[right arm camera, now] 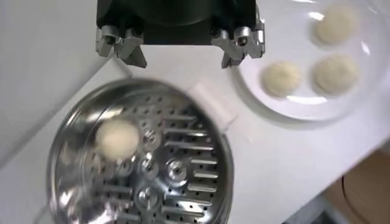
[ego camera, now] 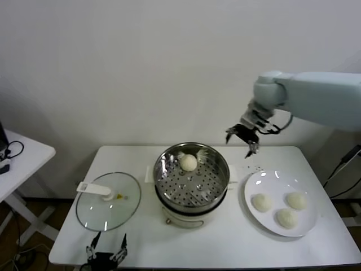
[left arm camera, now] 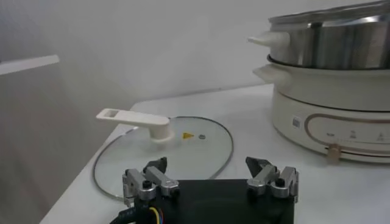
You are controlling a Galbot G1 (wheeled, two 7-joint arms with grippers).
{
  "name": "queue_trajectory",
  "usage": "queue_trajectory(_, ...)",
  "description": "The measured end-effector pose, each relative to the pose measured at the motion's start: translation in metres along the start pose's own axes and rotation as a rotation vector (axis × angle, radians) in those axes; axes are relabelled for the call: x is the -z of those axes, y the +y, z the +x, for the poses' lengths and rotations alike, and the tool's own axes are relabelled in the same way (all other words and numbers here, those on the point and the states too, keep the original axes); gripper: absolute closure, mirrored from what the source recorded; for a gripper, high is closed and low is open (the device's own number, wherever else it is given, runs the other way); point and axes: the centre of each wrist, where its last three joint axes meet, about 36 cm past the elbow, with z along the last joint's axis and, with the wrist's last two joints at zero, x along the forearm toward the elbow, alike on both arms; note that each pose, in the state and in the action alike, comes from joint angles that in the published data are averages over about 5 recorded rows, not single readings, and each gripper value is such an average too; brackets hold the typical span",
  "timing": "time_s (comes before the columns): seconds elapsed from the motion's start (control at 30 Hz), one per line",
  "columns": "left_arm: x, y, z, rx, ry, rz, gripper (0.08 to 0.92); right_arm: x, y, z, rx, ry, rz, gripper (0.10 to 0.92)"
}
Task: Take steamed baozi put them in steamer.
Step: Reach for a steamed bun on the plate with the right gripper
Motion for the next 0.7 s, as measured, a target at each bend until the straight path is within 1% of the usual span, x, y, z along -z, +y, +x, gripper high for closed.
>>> queue_trajectory(0.17,0.000,0.000,-0.002,-0.005,0.002,-0.001,0.177,-0.017,0.041,-0.024,0.010,0.003,-0.189,0.200)
queue_trajectory(0.33,0.000,0.000,-0.002,-0.010,0.005,-0.006,0.177,-0.027,0.070,-0.055,0.024,0.014,-0.328,0.200)
queue_trajectory(0.7,-0.005,0.007,0.000,0.002,0.023,-0.017,0.177,-0.031,0.098,-0.126,0.055,0.056,-0.462,0.200)
